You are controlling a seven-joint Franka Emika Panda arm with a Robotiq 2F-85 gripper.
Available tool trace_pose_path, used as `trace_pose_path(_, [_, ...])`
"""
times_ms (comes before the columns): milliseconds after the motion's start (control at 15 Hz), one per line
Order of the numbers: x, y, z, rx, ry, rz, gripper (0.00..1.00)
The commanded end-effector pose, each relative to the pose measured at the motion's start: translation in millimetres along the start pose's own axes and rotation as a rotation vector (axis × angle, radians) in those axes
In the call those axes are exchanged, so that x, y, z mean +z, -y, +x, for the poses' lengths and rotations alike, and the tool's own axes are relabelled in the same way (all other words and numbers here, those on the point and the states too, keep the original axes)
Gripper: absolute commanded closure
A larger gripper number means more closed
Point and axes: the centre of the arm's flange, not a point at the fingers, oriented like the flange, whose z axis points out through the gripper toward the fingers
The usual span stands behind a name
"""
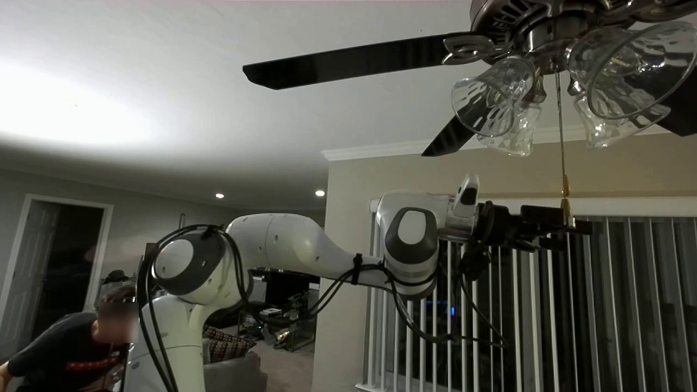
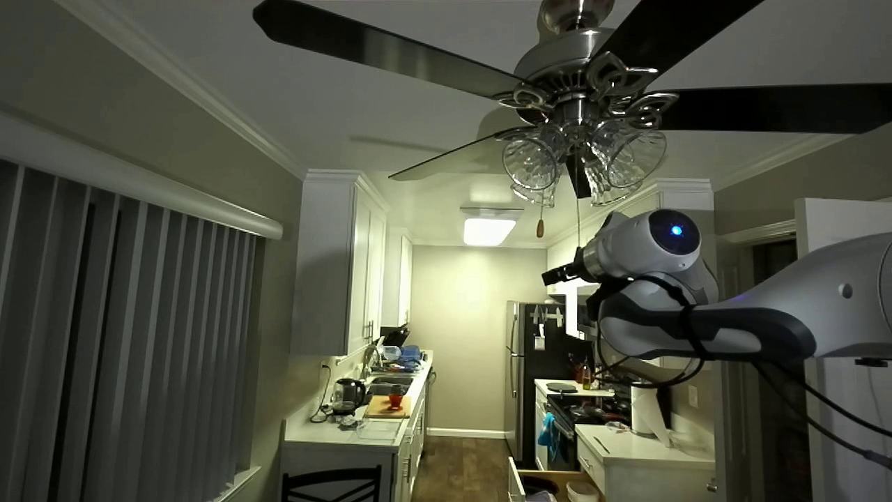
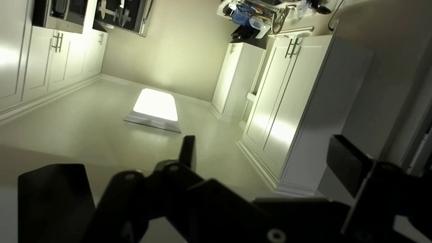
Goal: Turn off the chandelier.
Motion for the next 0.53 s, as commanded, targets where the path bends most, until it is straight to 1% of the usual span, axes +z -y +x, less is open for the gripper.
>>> trace_pose_path(0, [0.1, 3.7, -7.4, -0.017, 0.024, -0.019, 0.0])
trace_pose_path(67, [-0.2, 5.0, -7.3, -0.02, 0.034, -0.013, 0.0])
trace_pose_path(133, [2.0, 1.4, -4.3, -0.002, 0.017, -0.001, 0.0])
trace_pose_path(467, [1.9, 2.0, -4.5, -0.002, 0.018, 0.0, 0.0])
